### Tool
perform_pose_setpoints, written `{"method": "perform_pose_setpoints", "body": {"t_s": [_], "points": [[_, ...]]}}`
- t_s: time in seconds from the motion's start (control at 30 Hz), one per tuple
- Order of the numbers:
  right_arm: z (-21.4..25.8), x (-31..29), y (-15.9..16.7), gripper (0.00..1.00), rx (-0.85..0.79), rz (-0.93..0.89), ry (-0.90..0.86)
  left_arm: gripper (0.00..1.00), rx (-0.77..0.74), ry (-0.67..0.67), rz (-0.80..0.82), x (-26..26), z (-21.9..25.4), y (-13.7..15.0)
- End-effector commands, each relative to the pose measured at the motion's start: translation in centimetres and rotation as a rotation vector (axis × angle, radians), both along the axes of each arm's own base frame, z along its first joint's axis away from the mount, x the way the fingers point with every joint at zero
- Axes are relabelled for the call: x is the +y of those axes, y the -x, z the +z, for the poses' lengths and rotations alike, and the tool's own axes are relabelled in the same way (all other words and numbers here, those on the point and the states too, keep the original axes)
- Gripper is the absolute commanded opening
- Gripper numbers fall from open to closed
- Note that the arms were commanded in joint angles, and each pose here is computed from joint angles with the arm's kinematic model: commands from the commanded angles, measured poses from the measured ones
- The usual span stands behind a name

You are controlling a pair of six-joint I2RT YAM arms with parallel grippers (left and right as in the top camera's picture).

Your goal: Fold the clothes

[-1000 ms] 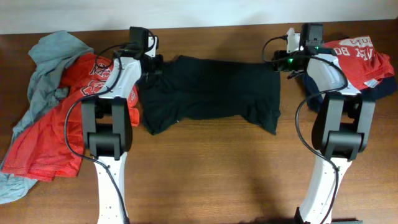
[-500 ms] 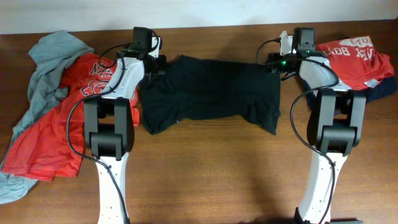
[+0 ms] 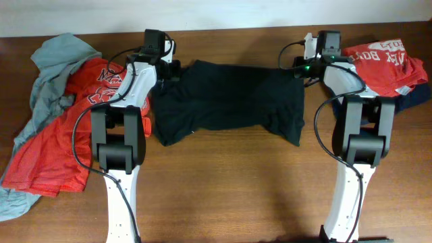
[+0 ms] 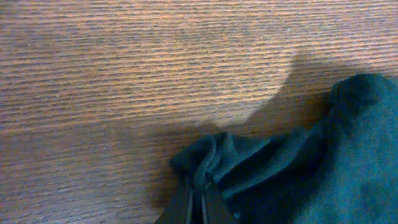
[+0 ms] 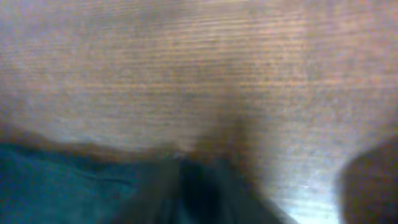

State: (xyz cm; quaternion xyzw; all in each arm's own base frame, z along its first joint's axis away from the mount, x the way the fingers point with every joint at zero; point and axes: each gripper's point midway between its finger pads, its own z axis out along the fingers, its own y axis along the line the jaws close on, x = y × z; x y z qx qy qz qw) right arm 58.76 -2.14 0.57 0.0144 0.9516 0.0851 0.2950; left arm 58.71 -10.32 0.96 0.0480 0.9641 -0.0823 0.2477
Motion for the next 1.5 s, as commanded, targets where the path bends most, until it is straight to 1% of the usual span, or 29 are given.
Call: {"method": "perform_pose_setpoints", "body": {"t_s": [0.0, 0.1, 0.23, 0.47, 0.53, 0.67, 0.8, 0.93, 1.1, 1.2, 1.3, 1.47], "points": [[-2.2, 0.5, 0.6, 0.04, 0.05, -0.01, -0.021, 0.01, -0.006, -0.013, 0.014, 0.2, -0.2, -0.4], [-1.9, 0.8, 0.6, 0.04, 0.05, 0.0, -0.04, 0.01, -0.01, -0.024, 0.021, 0.5, -0.2, -0.5], [0.0, 1.4, 0.4, 0.04, 0.037, 0.02, -0.068, 0.01, -0.031, -0.023, 0.022, 0.4, 0.6, -1.0], [7.2, 1.5, 0.1, 0.04, 0.018, 0.037, -0.067, 0.01, -0.109, -0.03, -0.008, 0.2, 5.2, -2.7], [8.8, 1.6, 0.4, 0.04, 0.036, 0.041, -0.075, 0.01, -0.125, -0.05, -0.04, 0.2, 6.8, -2.8], [11.3, 2.4, 1.7, 0.04, 0.085, 0.062, -0.116, 0.01, -0.124, -0.1, -0.017, 1.1, 8.6, -2.5], [13.0, 2.7, 3.6, 0.04, 0.147, 0.082, -0.115, 0.01, -0.103, -0.151, -0.013, 2.0, 9.7, -1.5], [13.7, 2.9, 6.3, 0.04, 0.245, 0.089, -0.122, 0.01, -0.052, -0.189, 0.001, 2.9, 9.9, -0.1], [12.9, 2.9, 9.3, 0.04, 0.368, 0.109, -0.126, 0.01, 0.007, -0.197, -0.005, 3.1, 9.3, 1.2], [12.8, 2.5, 10.2, 0.04, 0.403, 0.104, -0.14, 0.01, 0.027, -0.207, -0.007, 3.2, 9.1, 1.7], [13.0, 2.4, 11.2, 0.04, 0.427, 0.138, -0.182, 0.0, 0.044, -0.234, 0.004, 3.8, 9.3, 2.2], [12.9, 0.6, 12.1, 0.04, 0.46, 0.098, -0.201, 0.01, 0.092, -0.248, 0.001, 4.2, 9.9, 3.8]]}}
